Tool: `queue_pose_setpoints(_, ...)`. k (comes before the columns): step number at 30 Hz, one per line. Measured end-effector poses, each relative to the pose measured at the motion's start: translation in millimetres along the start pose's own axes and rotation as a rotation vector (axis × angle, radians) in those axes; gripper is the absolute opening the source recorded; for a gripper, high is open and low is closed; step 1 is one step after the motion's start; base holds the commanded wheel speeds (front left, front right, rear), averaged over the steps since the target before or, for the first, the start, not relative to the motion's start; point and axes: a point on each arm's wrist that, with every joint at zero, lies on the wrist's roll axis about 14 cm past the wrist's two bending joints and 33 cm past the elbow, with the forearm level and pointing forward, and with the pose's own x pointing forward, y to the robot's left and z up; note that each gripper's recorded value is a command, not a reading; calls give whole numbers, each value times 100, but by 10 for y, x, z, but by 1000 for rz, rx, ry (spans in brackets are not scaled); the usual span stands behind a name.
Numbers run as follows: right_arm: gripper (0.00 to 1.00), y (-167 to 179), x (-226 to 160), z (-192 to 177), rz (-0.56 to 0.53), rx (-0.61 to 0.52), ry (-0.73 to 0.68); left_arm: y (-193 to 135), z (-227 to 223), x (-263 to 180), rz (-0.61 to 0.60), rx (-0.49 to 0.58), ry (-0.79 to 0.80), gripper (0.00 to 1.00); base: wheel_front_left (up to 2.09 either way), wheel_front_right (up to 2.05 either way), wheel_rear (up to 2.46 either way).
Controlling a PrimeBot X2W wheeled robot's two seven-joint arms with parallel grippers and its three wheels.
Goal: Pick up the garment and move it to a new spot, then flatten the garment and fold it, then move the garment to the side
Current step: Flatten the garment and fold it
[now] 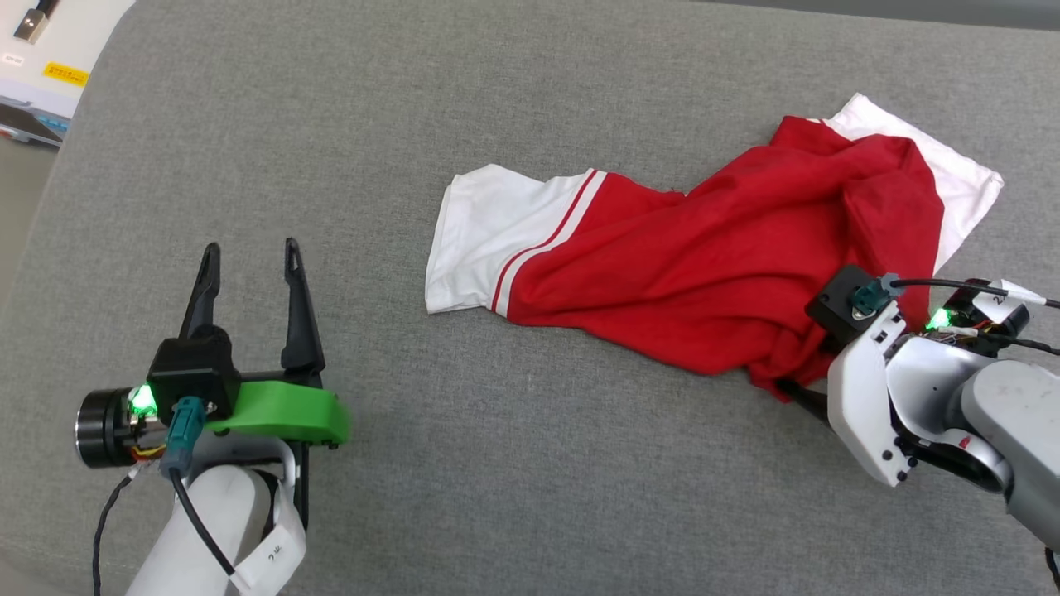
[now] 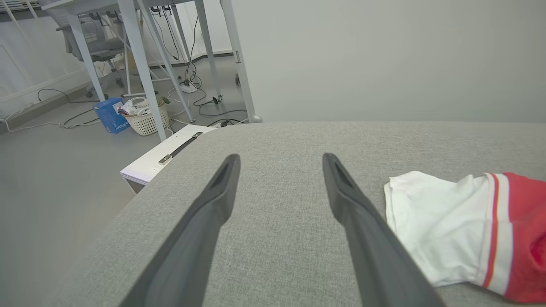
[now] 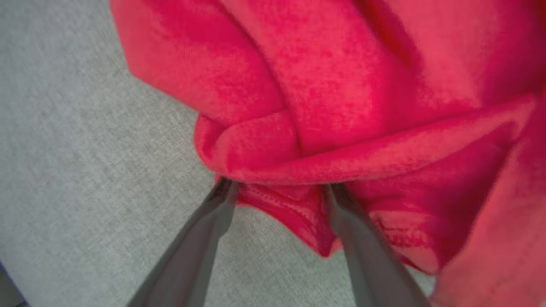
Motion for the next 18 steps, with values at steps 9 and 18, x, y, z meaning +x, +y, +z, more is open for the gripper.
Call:
queue_pose_setpoints(9,0,110,-467,540,-30,-77,-274,19,42,-165,-3,-8,-9,100,0,0,0)
queue_pose_setpoints(18,0,533,-1123,609,3,-17,-443,-157,168,-331,-36,-31,-45,100,0,0,0)
